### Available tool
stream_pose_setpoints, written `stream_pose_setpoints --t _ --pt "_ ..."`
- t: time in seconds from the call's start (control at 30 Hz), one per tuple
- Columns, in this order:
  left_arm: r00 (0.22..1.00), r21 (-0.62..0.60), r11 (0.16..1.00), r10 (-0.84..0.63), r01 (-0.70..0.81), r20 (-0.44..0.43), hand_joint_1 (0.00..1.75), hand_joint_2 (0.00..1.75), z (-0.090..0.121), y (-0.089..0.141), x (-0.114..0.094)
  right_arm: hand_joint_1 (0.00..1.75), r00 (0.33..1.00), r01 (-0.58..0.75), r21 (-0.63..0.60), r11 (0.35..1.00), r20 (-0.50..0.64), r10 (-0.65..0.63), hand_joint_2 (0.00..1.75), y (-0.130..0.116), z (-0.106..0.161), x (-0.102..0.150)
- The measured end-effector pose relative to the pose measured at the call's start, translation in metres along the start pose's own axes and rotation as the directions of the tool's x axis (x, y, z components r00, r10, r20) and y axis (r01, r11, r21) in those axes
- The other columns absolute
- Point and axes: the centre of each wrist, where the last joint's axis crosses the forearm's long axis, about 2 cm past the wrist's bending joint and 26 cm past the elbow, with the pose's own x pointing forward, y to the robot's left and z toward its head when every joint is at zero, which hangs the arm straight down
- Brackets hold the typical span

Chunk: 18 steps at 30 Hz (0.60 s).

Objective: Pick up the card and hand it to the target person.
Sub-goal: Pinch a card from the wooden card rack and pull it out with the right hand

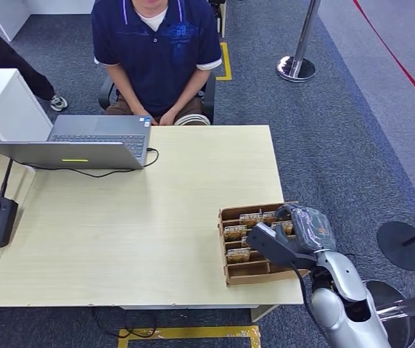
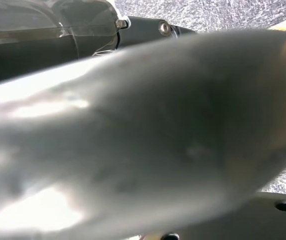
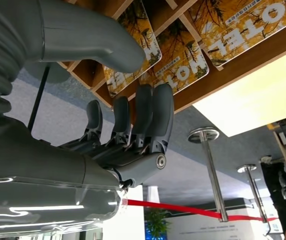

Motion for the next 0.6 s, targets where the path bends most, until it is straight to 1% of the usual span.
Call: stream_pose_setpoints --t 0.2,0.6 --pt "1.0 -0.004 1.0 0.0 0.0 0.001 0.0 0.0 0.0 -0.0001 0.0 0.99 1.0 0.0 0.0 1.0 0.0 0.0 1.75 -0.0001 0.0 -0.0002" --pt "1.0 -0.009 1.0 -0.001 0.001 -0.001 0.0 0.0 0.0 -0.0002 0.0 1.08 1.0 0.002 0.001 1.0 0.003 -0.002 1.75 0.0002 0.0 -0.0005"
